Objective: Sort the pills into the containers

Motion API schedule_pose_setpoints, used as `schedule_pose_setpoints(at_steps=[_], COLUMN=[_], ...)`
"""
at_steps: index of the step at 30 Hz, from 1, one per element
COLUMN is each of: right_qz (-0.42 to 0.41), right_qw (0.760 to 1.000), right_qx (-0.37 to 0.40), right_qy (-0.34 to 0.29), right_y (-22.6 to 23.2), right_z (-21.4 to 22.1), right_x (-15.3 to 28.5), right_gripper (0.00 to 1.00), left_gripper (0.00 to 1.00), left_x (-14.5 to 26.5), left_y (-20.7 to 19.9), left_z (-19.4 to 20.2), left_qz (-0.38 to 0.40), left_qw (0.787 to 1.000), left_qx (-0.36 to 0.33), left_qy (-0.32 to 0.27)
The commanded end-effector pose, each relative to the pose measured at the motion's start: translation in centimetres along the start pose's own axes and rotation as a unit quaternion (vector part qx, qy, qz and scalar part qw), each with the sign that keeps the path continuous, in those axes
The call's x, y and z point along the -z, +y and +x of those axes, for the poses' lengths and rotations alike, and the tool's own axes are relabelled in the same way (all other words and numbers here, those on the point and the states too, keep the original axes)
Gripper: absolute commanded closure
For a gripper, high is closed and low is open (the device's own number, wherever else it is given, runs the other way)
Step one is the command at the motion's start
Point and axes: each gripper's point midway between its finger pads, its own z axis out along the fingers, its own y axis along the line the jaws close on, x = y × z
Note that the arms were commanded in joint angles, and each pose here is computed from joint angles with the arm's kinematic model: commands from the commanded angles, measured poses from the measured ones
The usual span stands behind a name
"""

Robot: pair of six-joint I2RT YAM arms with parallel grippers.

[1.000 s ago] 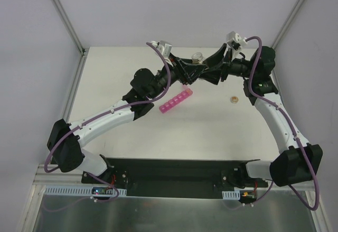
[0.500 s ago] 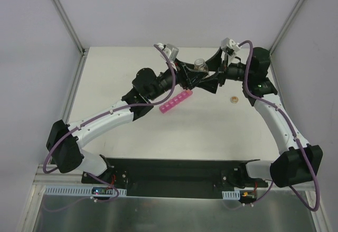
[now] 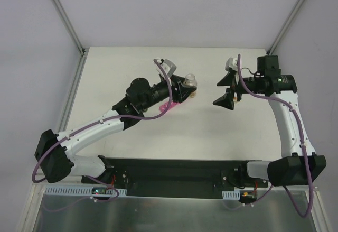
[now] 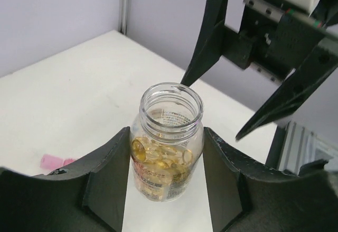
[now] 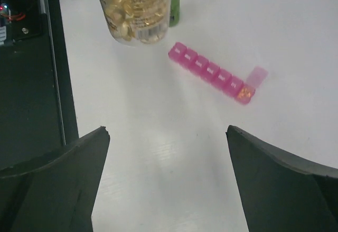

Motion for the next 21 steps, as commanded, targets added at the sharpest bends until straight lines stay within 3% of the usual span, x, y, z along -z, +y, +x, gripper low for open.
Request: schedule_pose_setpoints(at_steps=[1, 5, 10, 21], right_qz=[0.024, 0.091, 0.167, 0.135], right_qw=[0.998, 0.985, 0.948, 0.939], right_qx=[-0.008, -0.086, -0.143, -0.202], right_qy=[0.058, 0.120, 0.231, 0.243], right_y=[0.2, -3.5, -7.5, -7.5], right_z=[3.7, 7.2, 12.9, 15.8], right_x=[2.0, 2.7, 4.4, 3.3], right_gripper=[0.04, 0.05, 0.07, 0.08], left_gripper=[0.91, 0.91, 0.91, 0.91], left_x=[1.1, 1.7, 2.2, 2.0], left_y=[-0.3, -0.5, -0.9, 0.1], left_z=[1.7, 4.0, 7.3, 15.2], left_qz=[0.019, 0.036, 0.062, 0.063], left_qw=[0.999, 0.998, 0.996, 0.994], left_qx=[-0.038, -0.045, -0.049, -0.046], left_qy=[0.007, 0.022, 0.043, 0.081])
